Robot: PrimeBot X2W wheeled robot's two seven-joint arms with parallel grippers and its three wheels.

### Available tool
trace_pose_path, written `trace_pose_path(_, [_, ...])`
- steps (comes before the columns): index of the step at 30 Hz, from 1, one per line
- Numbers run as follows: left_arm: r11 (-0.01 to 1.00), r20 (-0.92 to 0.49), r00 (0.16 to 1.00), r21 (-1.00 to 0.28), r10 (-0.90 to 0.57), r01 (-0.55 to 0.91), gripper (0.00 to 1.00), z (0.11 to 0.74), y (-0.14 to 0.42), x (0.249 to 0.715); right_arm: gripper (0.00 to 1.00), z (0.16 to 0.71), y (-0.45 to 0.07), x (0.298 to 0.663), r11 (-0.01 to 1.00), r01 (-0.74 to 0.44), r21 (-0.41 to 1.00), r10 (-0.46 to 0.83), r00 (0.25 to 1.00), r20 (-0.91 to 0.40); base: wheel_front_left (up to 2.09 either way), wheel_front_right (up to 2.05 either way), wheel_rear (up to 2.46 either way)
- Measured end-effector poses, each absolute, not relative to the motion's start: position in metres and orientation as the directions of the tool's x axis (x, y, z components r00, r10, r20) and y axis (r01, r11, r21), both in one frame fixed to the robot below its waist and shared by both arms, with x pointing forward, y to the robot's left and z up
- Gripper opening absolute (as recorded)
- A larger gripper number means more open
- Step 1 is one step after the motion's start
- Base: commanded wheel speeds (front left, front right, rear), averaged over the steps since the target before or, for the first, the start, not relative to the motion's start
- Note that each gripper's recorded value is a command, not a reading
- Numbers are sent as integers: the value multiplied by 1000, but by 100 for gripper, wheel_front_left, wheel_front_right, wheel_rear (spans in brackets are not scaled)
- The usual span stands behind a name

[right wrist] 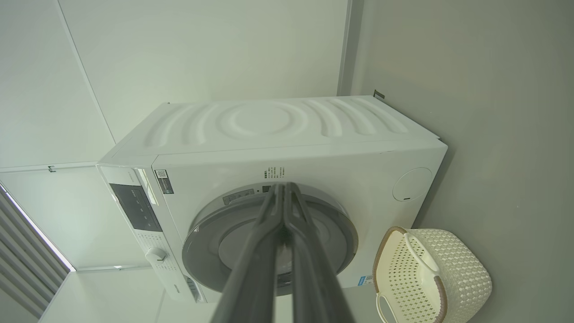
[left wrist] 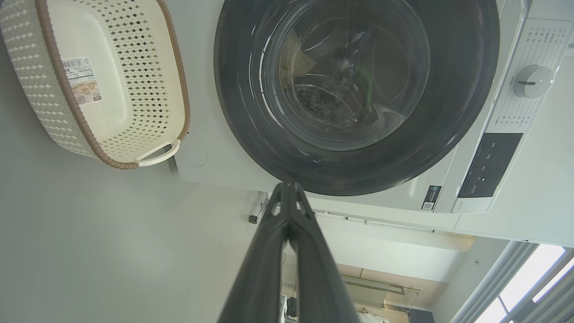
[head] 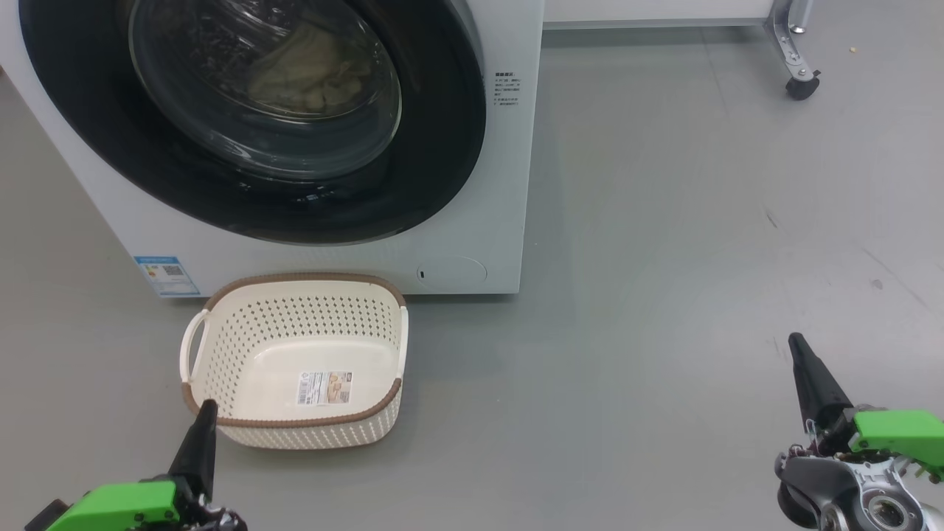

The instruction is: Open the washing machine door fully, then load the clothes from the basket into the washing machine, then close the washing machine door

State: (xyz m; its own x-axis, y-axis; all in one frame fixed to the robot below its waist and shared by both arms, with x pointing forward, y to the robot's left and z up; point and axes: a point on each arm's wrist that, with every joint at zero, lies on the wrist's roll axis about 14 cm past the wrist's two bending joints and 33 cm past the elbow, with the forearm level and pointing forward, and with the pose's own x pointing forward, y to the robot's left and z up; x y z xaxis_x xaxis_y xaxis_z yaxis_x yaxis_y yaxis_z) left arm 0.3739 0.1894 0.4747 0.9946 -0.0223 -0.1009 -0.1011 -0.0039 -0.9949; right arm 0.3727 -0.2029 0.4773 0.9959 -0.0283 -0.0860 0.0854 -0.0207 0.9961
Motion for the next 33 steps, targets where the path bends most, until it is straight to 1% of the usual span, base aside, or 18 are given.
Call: trace_pose_path(33, [-5,-101,995,-995,-21,-101,0,475,190,374,0,477,-203,373,-21,85,996,-28,996,-86,0,0,0])
